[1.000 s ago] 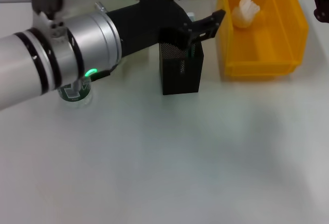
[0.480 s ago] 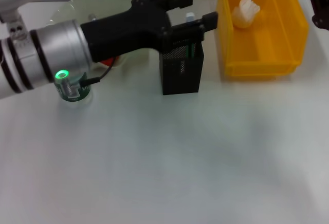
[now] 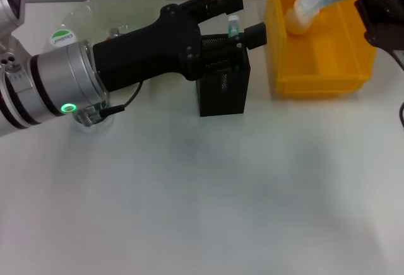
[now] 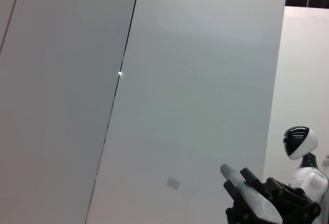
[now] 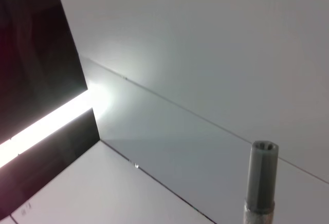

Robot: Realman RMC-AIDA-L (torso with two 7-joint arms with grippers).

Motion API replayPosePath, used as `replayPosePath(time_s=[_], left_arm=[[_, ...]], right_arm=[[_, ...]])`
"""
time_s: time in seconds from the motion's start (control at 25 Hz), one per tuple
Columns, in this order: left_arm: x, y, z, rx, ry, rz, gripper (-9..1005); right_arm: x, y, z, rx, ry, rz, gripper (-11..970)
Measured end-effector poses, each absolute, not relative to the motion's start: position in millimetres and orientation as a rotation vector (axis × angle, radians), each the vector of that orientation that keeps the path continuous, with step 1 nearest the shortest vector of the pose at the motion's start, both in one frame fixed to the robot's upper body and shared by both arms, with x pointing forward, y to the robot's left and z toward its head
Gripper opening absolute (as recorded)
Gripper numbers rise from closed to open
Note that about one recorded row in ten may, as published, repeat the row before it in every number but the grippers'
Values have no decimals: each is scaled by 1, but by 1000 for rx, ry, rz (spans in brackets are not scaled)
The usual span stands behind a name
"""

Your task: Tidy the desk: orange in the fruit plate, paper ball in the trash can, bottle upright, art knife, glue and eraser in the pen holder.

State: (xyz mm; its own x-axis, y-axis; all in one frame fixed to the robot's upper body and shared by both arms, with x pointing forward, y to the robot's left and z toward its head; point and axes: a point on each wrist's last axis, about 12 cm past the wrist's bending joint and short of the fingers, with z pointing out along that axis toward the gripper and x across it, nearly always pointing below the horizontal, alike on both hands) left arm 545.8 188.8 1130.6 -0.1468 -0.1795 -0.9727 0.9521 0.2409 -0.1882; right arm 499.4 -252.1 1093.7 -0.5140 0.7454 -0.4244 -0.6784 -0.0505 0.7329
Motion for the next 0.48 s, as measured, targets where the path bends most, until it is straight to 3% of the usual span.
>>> replayPosePath(time_s=[0.48], left_arm=[[543, 184, 1131, 814, 1305, -1234, 758]], right_arm=[[499, -234, 1091, 18, 1157, 1713, 135]])
